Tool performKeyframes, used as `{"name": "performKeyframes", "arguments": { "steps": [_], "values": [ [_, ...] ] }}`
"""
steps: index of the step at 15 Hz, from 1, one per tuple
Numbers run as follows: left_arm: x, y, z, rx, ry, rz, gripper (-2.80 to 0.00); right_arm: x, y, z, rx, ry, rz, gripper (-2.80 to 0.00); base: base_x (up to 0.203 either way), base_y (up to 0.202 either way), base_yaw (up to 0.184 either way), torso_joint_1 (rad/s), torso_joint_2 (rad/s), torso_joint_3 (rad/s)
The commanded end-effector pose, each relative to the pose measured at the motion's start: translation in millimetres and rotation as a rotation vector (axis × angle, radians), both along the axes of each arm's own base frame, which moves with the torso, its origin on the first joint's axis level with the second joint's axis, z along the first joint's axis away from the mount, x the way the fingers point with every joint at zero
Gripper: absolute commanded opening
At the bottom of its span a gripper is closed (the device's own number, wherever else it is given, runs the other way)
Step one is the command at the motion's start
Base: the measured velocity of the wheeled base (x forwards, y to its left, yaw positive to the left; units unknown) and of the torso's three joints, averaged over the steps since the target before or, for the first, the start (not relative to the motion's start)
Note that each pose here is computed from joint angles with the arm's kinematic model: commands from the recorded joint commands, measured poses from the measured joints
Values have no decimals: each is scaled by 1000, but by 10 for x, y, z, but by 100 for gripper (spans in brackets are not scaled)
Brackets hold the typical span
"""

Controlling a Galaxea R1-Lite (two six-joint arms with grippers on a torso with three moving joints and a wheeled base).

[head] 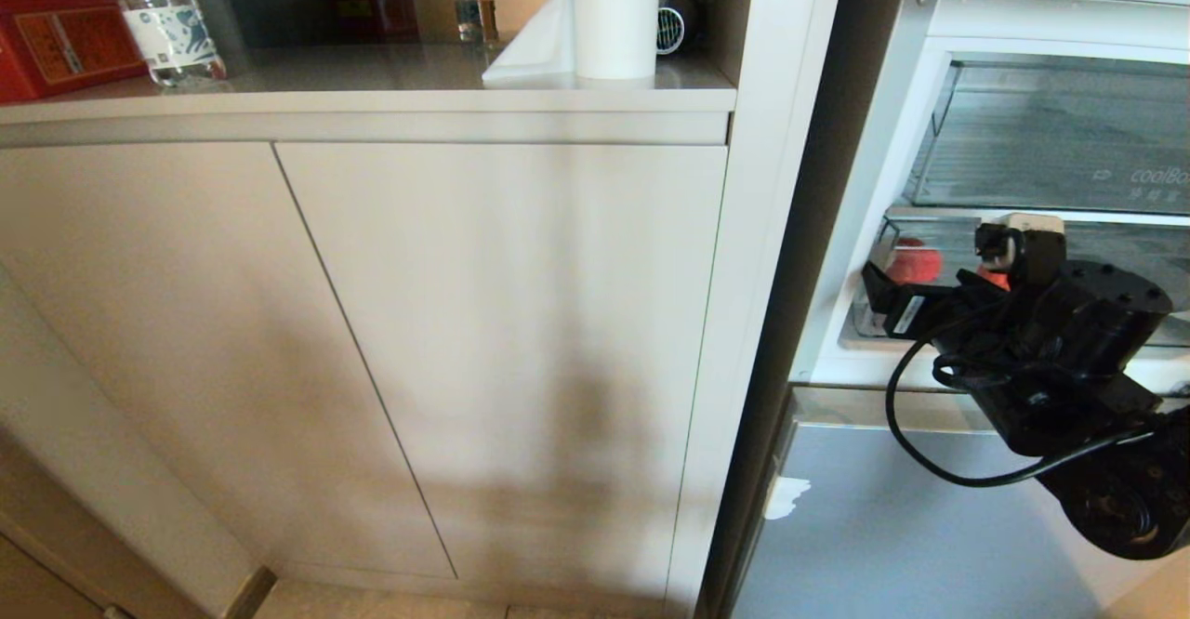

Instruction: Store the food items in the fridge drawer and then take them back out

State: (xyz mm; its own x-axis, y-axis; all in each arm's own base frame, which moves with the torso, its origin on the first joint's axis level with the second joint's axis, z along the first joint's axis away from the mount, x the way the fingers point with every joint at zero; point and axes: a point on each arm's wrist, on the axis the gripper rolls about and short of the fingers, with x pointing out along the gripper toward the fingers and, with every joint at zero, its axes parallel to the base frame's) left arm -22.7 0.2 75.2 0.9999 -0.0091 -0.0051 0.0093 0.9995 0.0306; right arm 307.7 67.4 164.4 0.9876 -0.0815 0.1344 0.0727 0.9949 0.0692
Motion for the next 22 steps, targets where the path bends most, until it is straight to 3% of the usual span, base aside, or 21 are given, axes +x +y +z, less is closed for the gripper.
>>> {"name": "performKeyframes", "arguments": {
  "steps": [1, 4, 5, 15, 22],
  "values": [
    [1, 0, 0, 0, 1, 0, -280, 52, 16, 20, 5, -19, 0, 0, 0, 0, 0, 0, 0, 0],
    [1, 0, 0, 0, 1, 0, -280, 111, 31, -12, 6, -14, 0, 0, 0, 0, 0, 0, 0, 0],
    [1, 0, 0, 0, 1, 0, -280, 114, 31, -4, 7, -18, 0, -280, 0, 0, 0, 0, 0, 0],
    [1, 0, 0, 0, 1, 0, -280, 93, 192, 61, 11, -42, 47, -280, 0, 0, 0, 0, 0, 0],
    [1, 0, 0, 0, 1, 0, -280, -203, 160, 82, 25, -22, 68, -280, 0, 0, 0, 0, 0, 0]
  ]
}}
